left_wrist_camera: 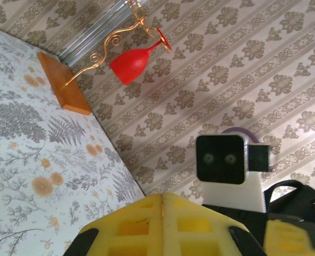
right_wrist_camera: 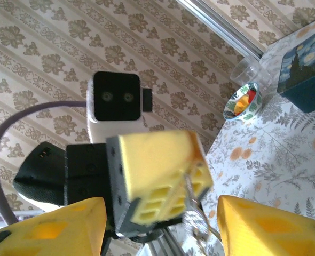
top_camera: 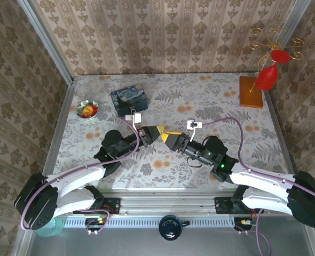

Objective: Unlock a padlock with a key

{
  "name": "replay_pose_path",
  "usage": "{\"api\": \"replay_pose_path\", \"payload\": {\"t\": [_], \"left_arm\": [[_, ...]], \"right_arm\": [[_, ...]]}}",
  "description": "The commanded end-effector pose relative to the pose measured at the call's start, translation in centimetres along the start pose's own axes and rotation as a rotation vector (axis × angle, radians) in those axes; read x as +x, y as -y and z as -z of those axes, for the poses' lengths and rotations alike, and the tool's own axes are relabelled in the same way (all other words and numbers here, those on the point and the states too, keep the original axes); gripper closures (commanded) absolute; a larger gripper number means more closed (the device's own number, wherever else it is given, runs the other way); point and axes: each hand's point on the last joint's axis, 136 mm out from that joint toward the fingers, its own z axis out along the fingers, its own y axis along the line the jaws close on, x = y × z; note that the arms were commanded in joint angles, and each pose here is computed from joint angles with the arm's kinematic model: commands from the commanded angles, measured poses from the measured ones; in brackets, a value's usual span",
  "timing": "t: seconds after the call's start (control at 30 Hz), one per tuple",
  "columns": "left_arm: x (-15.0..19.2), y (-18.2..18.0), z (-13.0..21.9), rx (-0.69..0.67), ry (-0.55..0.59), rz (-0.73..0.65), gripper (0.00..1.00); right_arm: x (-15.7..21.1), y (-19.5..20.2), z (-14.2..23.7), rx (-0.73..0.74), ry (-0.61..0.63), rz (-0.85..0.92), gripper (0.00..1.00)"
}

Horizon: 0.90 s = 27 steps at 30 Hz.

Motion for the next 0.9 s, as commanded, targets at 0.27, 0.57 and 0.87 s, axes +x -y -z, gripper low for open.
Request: {"api": "replay_pose_path", "payload": {"t": [0.27, 0.57, 0.87], "left_arm": [[-1.4, 2.6, -0.1, 0.078, 0.050, -0.013, 1.00], [-1.4, 2.3, -0.7, 0.065, 0.033, -0.009, 1.00], [-1.2, 1.3, -1.0, 0.053, 0.038, 0.010, 1.00]], "right_arm": [[-0.6, -0.6, 0.3, -0.020, 0.022, -0.007, 0.53], [-0.7, -1.3, -0.3, -0.072, 0.027, -0.052, 0.70], [-0.3, -0.1, -0.6, -0.013, 0.011, -0.074, 0.95]]}}
